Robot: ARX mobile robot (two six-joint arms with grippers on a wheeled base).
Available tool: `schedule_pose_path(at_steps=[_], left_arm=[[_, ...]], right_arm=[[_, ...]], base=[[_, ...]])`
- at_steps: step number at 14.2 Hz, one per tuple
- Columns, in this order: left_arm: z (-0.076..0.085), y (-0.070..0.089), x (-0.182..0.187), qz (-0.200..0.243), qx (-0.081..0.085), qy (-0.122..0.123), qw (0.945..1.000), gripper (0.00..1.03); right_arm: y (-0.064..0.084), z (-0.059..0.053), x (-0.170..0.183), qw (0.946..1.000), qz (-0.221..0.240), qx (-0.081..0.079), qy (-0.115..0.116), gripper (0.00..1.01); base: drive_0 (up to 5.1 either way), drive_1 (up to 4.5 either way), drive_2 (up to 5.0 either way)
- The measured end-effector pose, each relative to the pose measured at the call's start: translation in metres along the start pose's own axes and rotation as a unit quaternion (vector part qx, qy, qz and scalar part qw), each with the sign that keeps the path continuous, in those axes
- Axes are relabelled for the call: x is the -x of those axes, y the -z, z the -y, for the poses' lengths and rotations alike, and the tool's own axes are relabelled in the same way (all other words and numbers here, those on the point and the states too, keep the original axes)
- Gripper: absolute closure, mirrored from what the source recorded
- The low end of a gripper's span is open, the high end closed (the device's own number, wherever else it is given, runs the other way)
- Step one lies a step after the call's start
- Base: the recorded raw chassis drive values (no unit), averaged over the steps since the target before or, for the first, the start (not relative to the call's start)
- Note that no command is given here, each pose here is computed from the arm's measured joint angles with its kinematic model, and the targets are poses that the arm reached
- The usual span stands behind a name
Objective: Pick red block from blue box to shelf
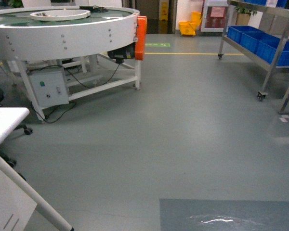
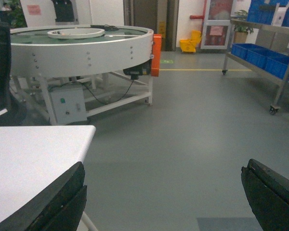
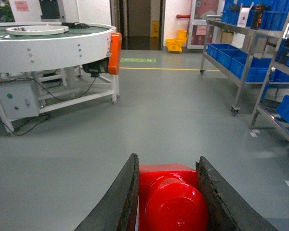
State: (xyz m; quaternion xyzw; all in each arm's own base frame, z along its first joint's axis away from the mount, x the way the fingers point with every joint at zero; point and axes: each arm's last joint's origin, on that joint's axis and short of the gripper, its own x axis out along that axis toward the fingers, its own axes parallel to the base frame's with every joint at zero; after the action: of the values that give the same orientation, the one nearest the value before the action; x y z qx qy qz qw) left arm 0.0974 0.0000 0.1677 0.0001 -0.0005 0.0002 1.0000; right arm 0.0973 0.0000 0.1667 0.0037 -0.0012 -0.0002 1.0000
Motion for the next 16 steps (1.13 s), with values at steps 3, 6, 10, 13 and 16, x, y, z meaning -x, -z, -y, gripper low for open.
schedule_pose_path(at_steps=[3,6,10,13,16], left_arm=[[0.0000,0.0000,0.0000,0.000,0.000,0.000,1.0000,0.05],[0.0001,-0.0001,0.0000,0.001,0.000,0.001,1.0000,0.05],[0.0002,0.0000,0.0000,0.000,0.000,0.001,1.0000,0.05],[0.0001,0.0000,0.0000,0.000,0.000,0.001,1.0000,0.05],[0.0002,0.0000,0.0000,0.000,0.000,0.001,1.0000,0.05]], right_arm=[[0.0000,0.0000,0.0000,1.0000,0.000,0.000,0.000,0.75],[-0.0002,0.0000,0.0000,1.0000,0.001,0.000,0.000,0.75],[0.0001,0.0000,0.0000,1.0000,0.000,0.000,0.000,0.75],[0.0000,0.0000,0.0000,1.0000,0.000,0.000,0.000,0.75],[0.0000,0.0000,0.0000,1.0000,0.000,0.000,0.000,0.75]], base=[[-1.2,-1.17,-1.2],[0.0,2.58,-2.6],[0.0,4.17,-4.1],[0.1,4.19,-4.1],[-0.1,4.07,-4.2]])
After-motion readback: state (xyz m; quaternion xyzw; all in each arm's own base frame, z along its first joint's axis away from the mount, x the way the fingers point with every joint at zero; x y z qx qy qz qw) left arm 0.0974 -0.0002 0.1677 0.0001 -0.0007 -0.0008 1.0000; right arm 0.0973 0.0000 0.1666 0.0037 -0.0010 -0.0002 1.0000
